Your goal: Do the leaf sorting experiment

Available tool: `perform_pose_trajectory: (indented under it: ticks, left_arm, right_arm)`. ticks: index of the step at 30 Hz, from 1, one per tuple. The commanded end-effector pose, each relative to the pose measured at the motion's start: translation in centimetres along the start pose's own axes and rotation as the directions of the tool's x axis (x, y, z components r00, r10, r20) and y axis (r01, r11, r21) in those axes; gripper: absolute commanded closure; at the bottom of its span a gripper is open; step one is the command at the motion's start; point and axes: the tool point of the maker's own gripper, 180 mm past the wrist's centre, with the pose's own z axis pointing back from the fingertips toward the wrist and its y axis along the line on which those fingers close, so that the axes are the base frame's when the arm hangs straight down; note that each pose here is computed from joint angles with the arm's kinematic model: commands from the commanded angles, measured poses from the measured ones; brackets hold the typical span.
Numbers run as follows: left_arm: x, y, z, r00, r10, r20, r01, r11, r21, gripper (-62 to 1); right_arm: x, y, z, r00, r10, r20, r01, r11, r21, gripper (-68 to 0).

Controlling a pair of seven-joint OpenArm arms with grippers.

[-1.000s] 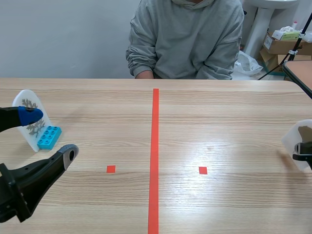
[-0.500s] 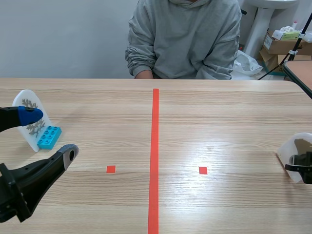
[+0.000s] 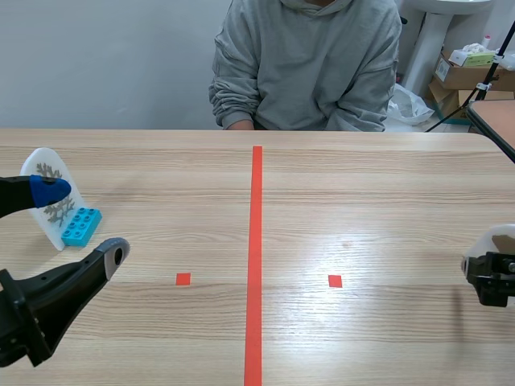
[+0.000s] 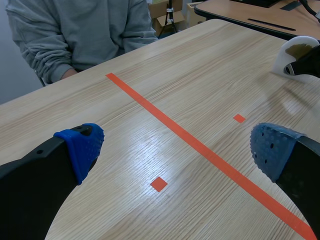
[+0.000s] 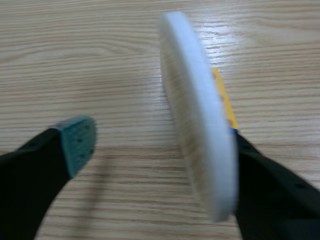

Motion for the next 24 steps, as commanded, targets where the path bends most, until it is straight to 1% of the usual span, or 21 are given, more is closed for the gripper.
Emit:
perform_pose_trajectory:
  ticks: [1, 2, 4, 6, 13, 19, 21, 24]
  left_arm:
    - [0.8, -0.3, -0.2, 0.999, 0.009, 0.035, -0.008, 1.0, -0.009, -62.3]
    - [0.8, -0.3, -0.2, 0.999, 0.009, 0.035, -0.008, 1.0, -0.009, -62.3]
    - [0.8, -0.3, -0.2, 0.999, 0.009, 0.035, -0.008, 1.0, -0.009, -62.3]
    - [0.8, -0.3, -0.2, 0.999, 0.009, 0.035, -0.008, 1.0, -0.009, -62.3]
    - [0.8, -0.3, -0.2, 0.999, 0.009, 0.035, -0.008, 1.0, -0.008, -62.3]
    - [0.8, -0.3, -0.2, 0.999, 0.009, 0.035, -0.008, 1.0, -0.008, -62.3]
    - [0.8, -0.3, -0.2, 0.999, 0.009, 0.035, -0.008, 1.0, -0.008, -62.3]
    - [0.8, -0.3, -0.2, 0.999, 0.009, 0.035, -0.008, 1.0, -0.009, -62.3]
  right_arm:
    - [0.7, -0.5, 0.2, 1.0, 0.014, 0.009, -0.014, 1.0, -0.003, -53.4]
    - [0.8, -0.3, 0.2, 1.0, 0.018, 0.012, -0.018, 1.0, 0.008, -58.5]
    - [1.2, -0.3, 0.2, 1.0, 0.022, 0.021, -0.022, 1.0, 0.009, -65.2]
    - [1.9, -0.2, 0.3, 0.999, 0.028, 0.038, -0.028, 1.0, 0.011, -67.9]
    - [4.8, -0.3, 1.4, 0.994, 0.067, 0.091, -0.068, 0.998, 0.011, -67.9]
    - [5.9, -0.8, 3.5, 0.986, 0.106, 0.126, -0.105, 0.994, -0.008, -67.9]
    - [6.2, -0.5, 4.3, 0.982, 0.13, 0.136, -0.132, 0.991, 0.009, -67.9]
    - [6.9, 0.8, 5.5, 0.971, 0.177, 0.16, -0.188, 0.981, 0.056, -67.9]
